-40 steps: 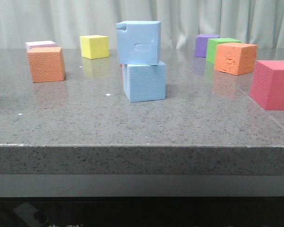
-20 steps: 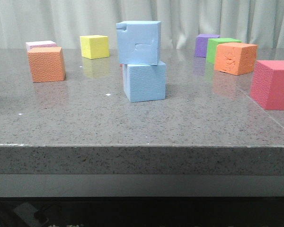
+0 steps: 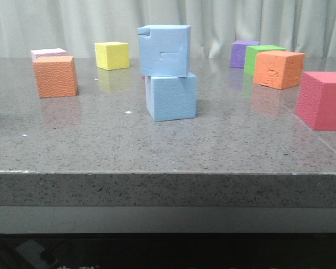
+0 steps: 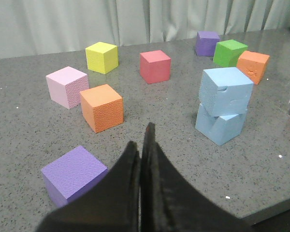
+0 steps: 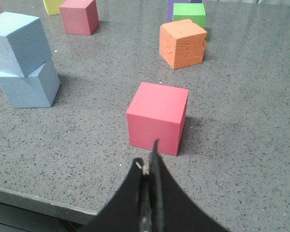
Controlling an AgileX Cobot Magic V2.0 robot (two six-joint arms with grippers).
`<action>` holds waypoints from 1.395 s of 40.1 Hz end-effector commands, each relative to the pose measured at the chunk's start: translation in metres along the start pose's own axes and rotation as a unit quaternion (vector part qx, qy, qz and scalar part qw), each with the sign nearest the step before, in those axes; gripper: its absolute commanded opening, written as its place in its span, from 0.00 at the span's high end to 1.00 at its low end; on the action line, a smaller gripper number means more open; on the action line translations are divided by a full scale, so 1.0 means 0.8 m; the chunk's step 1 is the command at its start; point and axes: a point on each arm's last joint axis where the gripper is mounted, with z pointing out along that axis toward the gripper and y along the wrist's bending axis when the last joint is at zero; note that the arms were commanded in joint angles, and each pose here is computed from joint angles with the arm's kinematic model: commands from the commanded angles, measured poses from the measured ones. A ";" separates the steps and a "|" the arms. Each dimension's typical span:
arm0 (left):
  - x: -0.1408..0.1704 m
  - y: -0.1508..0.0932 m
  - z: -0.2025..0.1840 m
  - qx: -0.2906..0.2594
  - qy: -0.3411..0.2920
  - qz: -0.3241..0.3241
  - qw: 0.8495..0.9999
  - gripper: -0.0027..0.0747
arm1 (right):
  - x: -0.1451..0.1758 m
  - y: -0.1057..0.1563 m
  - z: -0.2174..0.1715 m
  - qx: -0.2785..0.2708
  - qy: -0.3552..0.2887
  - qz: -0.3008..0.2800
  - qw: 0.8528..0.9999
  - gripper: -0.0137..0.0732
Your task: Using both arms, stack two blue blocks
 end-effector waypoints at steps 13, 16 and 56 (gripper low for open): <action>0.045 0.010 -0.005 -0.067 -0.106 -0.056 0.990 0.99 | -0.019 0.000 -0.004 0.002 -0.050 -0.007 0.999 0.96; 0.067 0.013 -0.009 -0.100 -0.127 -0.066 0.985 0.99 | -0.019 0.000 -0.004 0.002 -0.050 -0.007 0.999 0.96; 0.199 0.023 0.014 -0.173 -0.102 -0.079 0.976 0.99 | -0.018 0.000 -0.004 0.002 -0.049 -0.007 0.999 0.96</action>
